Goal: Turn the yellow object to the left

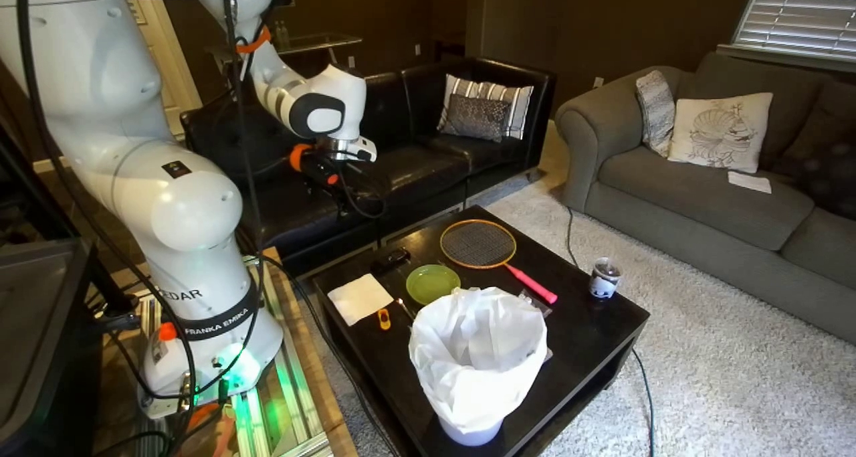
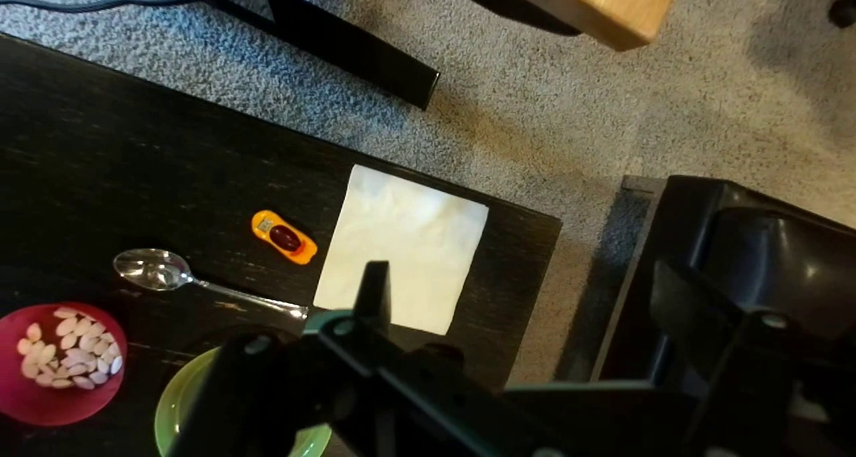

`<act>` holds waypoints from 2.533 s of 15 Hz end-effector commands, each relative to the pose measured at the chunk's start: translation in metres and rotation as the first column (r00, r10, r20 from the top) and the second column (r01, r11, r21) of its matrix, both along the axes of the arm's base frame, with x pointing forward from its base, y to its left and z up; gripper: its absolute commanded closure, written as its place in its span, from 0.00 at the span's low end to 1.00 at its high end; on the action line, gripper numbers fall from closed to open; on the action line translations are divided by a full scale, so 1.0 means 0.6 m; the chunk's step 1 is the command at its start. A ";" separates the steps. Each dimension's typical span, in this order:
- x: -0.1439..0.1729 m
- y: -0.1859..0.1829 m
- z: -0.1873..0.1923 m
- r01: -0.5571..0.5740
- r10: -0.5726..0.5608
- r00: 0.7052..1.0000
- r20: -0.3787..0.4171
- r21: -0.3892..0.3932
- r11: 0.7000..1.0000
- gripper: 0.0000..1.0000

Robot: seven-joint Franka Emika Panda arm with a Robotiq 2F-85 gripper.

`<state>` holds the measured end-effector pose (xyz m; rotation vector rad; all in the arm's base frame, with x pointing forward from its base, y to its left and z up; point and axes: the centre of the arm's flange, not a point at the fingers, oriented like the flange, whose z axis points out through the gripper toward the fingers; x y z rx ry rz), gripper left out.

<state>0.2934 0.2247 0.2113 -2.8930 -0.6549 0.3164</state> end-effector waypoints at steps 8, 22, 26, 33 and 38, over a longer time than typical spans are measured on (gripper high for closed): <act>-0.035 0.070 -0.166 0.096 -0.079 0.987 0.141 -0.117 0.988 0.00; 0.055 0.087 -0.388 0.216 -0.204 0.975 0.088 -0.160 0.963 0.00; 0.049 0.066 -0.373 0.190 -0.181 0.981 0.068 -0.166 0.968 0.00; 0.056 0.062 -0.377 0.253 -0.245 0.967 0.067 -0.162 0.954 0.00; 0.067 0.043 -0.410 0.506 -0.497 0.862 0.096 -0.190 0.841 0.00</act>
